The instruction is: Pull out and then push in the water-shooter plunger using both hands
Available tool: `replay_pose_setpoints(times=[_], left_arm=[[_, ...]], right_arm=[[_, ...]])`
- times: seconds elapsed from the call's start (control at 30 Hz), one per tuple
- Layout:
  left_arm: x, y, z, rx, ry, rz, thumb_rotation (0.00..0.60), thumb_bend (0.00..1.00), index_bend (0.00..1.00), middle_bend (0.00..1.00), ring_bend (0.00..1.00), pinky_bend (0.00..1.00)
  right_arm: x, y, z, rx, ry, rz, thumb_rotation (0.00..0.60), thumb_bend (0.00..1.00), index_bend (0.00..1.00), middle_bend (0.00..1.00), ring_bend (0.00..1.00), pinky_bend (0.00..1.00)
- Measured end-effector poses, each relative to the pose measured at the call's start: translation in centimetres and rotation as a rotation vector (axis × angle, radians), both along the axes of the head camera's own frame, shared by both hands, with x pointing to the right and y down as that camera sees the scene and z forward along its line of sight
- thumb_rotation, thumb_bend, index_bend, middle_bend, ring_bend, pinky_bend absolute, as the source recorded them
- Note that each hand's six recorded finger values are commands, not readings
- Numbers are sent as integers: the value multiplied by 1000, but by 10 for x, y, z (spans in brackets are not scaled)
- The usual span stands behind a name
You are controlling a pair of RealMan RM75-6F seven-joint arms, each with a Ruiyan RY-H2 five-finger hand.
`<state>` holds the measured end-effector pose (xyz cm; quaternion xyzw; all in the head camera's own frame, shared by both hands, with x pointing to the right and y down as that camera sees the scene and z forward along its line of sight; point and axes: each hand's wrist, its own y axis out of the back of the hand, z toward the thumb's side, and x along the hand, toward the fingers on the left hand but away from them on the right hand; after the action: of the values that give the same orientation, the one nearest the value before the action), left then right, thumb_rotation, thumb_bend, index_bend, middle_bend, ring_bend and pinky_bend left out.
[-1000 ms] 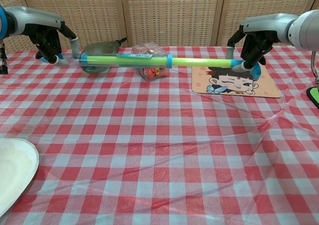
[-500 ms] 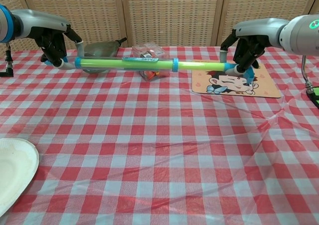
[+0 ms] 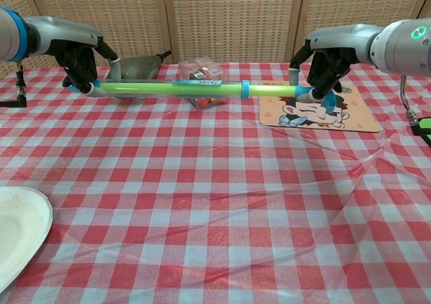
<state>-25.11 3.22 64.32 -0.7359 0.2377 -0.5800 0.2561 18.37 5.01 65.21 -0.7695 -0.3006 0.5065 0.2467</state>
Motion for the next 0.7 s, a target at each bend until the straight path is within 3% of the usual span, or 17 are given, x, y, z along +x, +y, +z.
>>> replay_pose_setpoints(times=[0.7], left_arm=[[19, 4, 3, -11, 25, 21, 600, 479, 585, 835, 741, 635]], right_arm=[[-9, 3, 1, -3, -12, -19, 600, 548, 862, 1000, 998, 701]])
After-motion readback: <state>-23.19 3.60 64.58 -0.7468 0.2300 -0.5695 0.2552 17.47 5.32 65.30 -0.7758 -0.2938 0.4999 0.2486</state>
